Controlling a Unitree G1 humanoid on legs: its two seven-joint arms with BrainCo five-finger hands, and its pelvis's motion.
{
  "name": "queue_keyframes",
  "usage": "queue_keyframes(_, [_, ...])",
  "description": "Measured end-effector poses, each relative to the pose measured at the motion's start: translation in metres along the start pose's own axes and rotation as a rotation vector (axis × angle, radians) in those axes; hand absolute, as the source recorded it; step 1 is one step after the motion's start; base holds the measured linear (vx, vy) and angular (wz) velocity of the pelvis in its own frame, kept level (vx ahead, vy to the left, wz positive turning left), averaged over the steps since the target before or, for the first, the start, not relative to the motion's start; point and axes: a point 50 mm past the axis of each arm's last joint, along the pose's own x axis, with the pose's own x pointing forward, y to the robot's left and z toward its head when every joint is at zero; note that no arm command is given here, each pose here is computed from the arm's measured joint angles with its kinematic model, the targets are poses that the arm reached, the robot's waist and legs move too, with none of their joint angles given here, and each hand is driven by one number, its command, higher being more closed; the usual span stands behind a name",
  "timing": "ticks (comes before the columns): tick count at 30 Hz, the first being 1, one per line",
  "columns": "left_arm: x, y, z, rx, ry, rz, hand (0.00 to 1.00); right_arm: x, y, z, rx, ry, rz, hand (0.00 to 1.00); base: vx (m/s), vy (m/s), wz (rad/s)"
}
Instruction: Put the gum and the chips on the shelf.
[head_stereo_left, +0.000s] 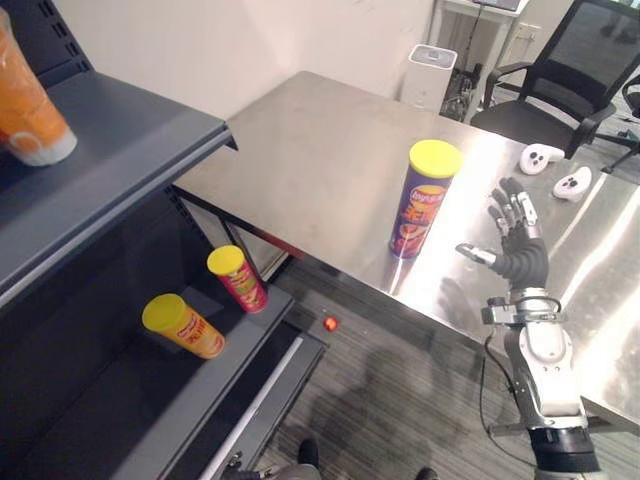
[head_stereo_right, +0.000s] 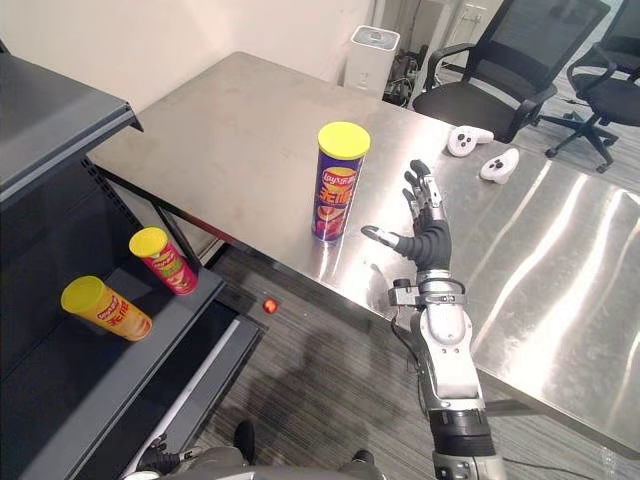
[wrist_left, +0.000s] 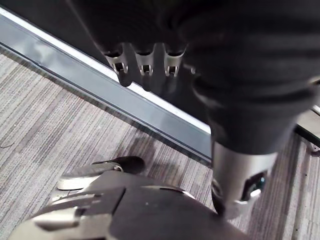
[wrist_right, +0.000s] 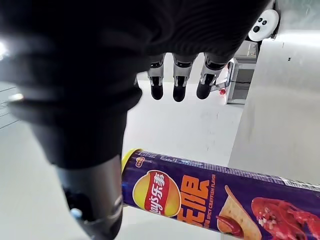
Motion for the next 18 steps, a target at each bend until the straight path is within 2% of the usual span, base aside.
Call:
queue_keyframes(13, [0.0, -0.001, 0.001, 0.0, -0.001, 0.004, 0.0, 0.0, -0.008, -0.019, 0.005, 0.075, -0.16, 0.0, -0.01, -0.005, 0.01])
queue_keyframes(18, [0.0, -0.001, 0.002, 0.0, -0.003, 0.005, 0.0, 0.005, -0.008, -0.024, -0.016, 0.094, -0.171, 0.0, 0.0, 0.0, 0.0])
